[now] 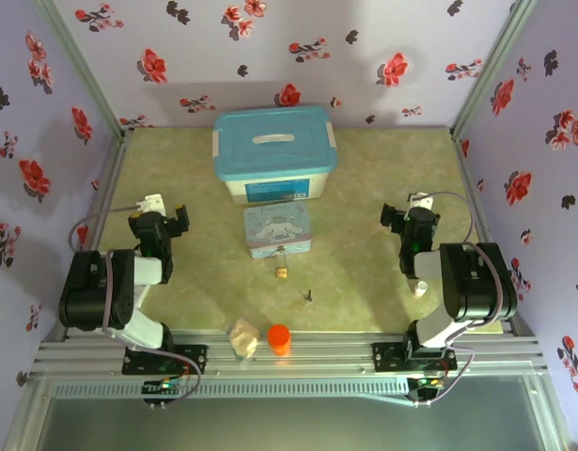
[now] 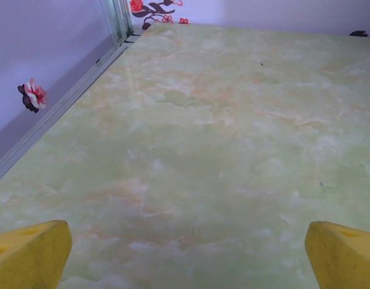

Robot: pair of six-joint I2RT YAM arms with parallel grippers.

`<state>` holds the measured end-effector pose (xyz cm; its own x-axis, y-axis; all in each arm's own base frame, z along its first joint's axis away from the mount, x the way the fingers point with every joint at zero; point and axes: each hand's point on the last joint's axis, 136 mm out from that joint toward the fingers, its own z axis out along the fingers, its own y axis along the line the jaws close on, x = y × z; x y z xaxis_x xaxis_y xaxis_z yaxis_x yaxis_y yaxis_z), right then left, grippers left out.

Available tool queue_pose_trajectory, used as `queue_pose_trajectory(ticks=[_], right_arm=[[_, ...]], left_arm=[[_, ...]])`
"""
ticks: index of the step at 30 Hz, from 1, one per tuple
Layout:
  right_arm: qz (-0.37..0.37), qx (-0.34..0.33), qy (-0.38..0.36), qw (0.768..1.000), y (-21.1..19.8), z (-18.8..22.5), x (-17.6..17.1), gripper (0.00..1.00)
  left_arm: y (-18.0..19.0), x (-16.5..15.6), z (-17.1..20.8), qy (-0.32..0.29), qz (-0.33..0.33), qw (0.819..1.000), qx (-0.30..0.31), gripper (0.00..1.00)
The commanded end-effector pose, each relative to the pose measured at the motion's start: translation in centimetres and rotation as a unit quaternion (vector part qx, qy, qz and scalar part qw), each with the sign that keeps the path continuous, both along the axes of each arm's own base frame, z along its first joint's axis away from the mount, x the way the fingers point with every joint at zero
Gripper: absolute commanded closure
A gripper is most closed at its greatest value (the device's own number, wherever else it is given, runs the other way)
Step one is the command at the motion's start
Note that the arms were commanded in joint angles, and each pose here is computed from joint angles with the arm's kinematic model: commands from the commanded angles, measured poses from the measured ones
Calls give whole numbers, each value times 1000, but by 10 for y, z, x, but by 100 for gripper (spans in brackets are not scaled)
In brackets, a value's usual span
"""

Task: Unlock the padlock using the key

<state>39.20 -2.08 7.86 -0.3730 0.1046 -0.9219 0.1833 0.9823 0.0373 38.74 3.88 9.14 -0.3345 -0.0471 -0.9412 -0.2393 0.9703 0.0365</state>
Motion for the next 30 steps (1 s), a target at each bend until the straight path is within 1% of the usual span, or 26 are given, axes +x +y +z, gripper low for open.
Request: queue_pose_trajectory(ticks=[1,20,25,30], right_arm=[[0,-1,-14,1000,-1,8,3,1],[0,0,-14,1000,-1,8,4,1],[0,0,-15,1000,-1,9,4,1],[0,0,-15,1000,-1,9,3,1]], left_arm=[[-4,6,6,-9,-13,1000,10,0],[-5,6,6,-8,-13,1000,10,0],[-10,8,6,-5,-31,999,11,0],[-10,8,5,-4,-30,999,11,0]])
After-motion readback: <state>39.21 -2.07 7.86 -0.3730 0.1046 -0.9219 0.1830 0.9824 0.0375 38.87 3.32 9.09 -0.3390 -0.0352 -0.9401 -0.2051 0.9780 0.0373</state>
